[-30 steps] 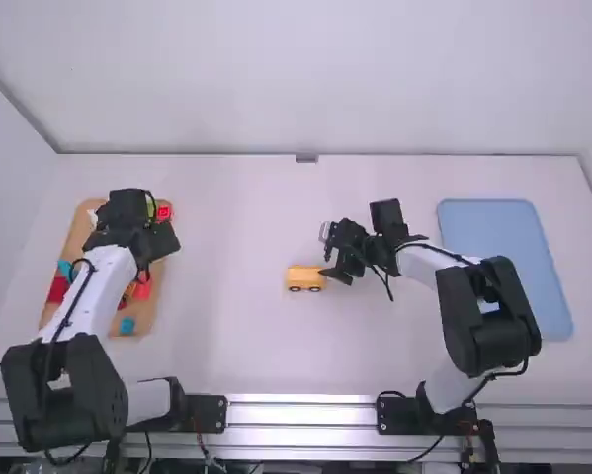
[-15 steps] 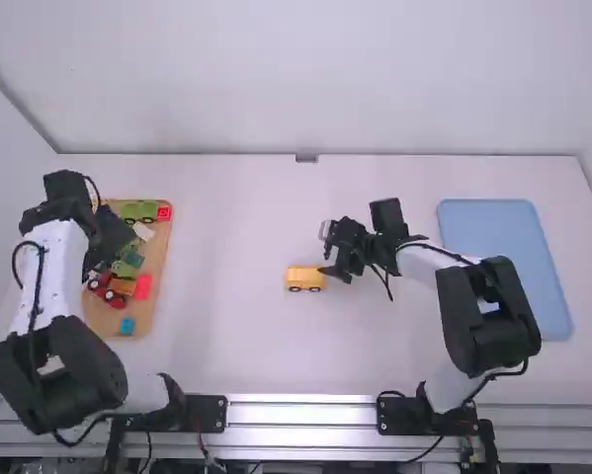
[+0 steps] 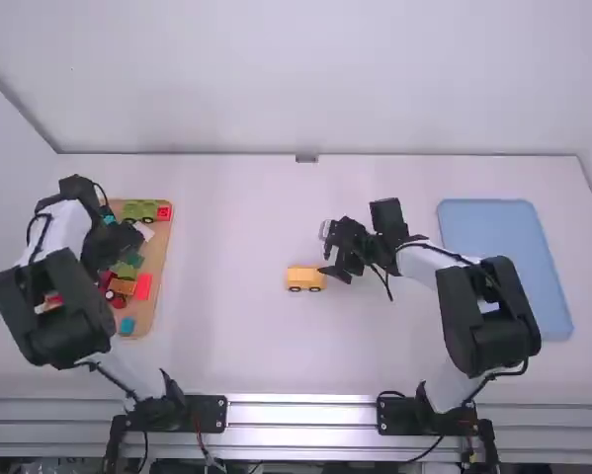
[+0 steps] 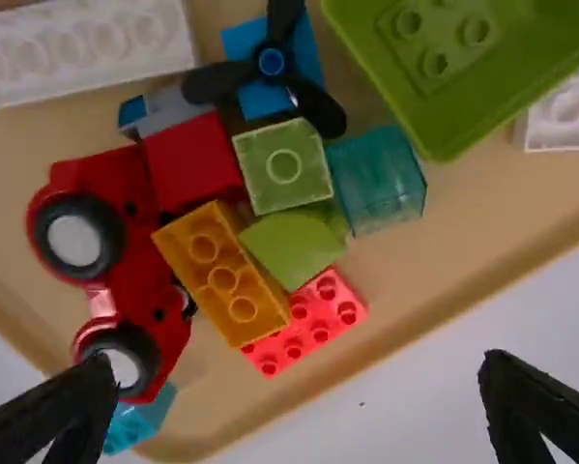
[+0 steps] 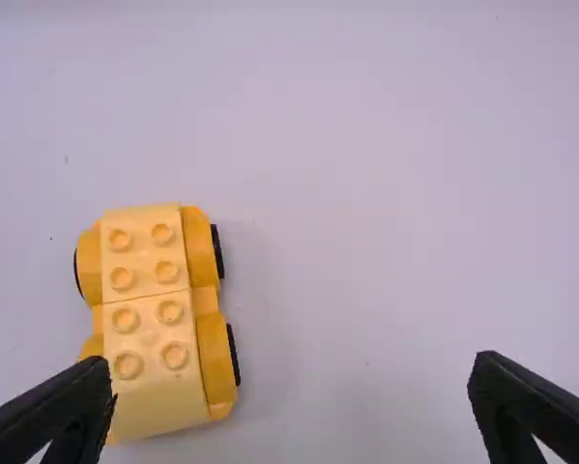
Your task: Assemble lego blocks to make yellow taxi
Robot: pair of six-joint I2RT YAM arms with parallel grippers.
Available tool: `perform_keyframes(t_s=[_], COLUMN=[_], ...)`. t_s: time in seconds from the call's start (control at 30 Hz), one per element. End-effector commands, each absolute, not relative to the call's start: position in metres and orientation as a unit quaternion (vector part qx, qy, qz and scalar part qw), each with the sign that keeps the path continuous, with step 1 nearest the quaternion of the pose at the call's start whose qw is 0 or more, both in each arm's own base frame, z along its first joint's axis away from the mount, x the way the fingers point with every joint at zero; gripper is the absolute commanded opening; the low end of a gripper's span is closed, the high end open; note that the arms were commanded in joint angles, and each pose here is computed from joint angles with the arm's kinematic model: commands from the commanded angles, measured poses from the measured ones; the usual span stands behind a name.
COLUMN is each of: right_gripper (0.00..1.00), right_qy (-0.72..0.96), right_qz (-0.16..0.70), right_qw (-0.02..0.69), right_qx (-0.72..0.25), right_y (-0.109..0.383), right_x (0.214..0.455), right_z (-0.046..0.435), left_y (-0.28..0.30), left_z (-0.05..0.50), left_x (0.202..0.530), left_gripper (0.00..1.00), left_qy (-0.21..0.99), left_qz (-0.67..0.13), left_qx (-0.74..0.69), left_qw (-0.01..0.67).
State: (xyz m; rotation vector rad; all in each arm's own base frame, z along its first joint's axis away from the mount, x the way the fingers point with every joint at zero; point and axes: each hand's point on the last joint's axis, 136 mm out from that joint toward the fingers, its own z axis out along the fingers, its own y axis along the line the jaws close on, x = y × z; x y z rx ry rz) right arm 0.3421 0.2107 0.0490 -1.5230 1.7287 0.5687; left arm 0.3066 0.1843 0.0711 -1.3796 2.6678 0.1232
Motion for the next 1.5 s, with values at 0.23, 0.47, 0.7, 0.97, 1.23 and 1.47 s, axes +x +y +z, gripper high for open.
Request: perform_keyframes(t_s=[0.23,0.47,0.7,0.97,1.23,1.47], right_gripper=[0.98,0.98,0.98,0.98,0.98,0.98], right_qy=[0.671,0.672,0.671,0.672,0.671,0.672], right_qz=[0.225,0.226,0.224,0.224,0.225,0.225], right_qw=[0.381,0.38,0.382,0.381,0.381,0.38], right_qx=[-0.595,-0.595,-0.595,-0.594,-0.595,-0.594], right_y=[0.213,0.212,0.212,0.212,0.213,0.212], right_x=[0.341,0.34,0.341,0.341,0.341,0.341], right_z=[0.057,0.056,0.057,0.057,0.057,0.056], left_y=[0.18,0.175,0.174,0.176,0.186,0.187], left_z=[0.053,0.046,0.031,0.019,0.02,0.018], left_x=[0.296,0.288,0.281,0.269,0.257,0.26], left_gripper=[0.87,0.77,0.75,0.65,0.65,0.64], left_qy=[0.874,0.871,0.862,0.844,0.825,0.826], left_qz=[0.036,0.035,0.034,0.058,0.099,0.097], left_qx=[-0.482,-0.488,-0.504,-0.532,-0.556,-0.554], left_qw=[0.053,0.039,0.038,0.032,0.024,0.033])
